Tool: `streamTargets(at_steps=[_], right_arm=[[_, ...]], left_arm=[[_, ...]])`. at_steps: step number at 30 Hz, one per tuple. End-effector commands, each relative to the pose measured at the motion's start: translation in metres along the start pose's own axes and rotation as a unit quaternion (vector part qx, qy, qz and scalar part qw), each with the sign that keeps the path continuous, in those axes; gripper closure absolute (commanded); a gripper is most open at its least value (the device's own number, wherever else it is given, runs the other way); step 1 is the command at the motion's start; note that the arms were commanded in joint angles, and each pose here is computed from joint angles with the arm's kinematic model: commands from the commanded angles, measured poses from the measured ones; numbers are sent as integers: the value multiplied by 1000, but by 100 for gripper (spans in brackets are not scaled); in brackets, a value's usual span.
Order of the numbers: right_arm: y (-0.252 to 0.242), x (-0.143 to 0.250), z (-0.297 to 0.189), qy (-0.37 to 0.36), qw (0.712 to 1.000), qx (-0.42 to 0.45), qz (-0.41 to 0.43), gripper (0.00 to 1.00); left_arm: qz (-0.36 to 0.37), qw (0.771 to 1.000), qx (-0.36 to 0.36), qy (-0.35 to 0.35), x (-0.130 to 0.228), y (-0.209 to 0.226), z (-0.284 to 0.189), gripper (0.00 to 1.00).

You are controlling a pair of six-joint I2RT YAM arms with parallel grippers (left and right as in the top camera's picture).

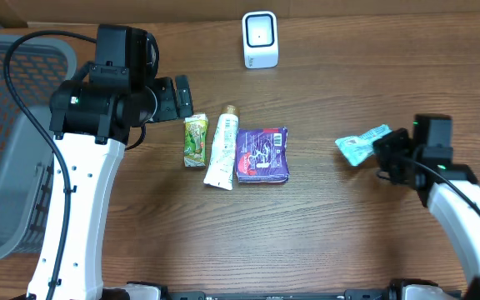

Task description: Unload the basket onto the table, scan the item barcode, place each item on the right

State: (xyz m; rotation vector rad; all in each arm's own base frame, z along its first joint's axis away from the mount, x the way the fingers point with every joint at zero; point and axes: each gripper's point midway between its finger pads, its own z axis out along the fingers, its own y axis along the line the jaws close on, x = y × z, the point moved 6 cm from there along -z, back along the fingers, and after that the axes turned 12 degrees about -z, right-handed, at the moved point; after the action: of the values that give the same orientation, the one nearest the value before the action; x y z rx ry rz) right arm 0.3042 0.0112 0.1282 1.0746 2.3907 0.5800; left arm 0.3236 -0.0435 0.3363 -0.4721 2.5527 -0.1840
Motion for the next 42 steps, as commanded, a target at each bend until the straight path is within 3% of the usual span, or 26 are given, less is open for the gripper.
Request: streamTargets(at_steps=[1, 4, 7, 8, 14, 18, 24, 31, 42], right_arm=[[8, 13, 16, 17, 1000, 1, -16, 89], [13, 24, 25, 32, 999, 1, -42, 79], [28, 24, 20, 38, 989, -38, -137, 39], [35, 21, 15, 42, 983, -56, -168, 32], [55, -11, -19, 49, 954, -81, -285, 16], [44, -30, -33, 59, 944, -54, -319, 13], [-2, -37, -18, 130, 951, -14, -278, 14], [-39, -36, 13, 200, 946, -1, -255, 23], [-55, -35, 42, 217, 945, -32, -241, 23]], left_arm=[[-5, 1000, -3, -10, -5, 1, -3, 0], [-5, 1000, -3, -10, -5, 1, -3, 0], [-5, 1000, -3, -10, -5, 1, -3, 0], [-5, 1000, -3, -10, -5, 1, -3, 0], [-5, 1000, -3, -10, -5, 1, -3, 0], [-5, 1000, -3, -10, -5, 1, -3, 0], [-5, 1000, -3, -10, -5, 1, -3, 0], [-5, 1000, -3, -10, -5, 1, -3, 0], [-5, 1000, -3, -10, -5, 1, -3, 0]])
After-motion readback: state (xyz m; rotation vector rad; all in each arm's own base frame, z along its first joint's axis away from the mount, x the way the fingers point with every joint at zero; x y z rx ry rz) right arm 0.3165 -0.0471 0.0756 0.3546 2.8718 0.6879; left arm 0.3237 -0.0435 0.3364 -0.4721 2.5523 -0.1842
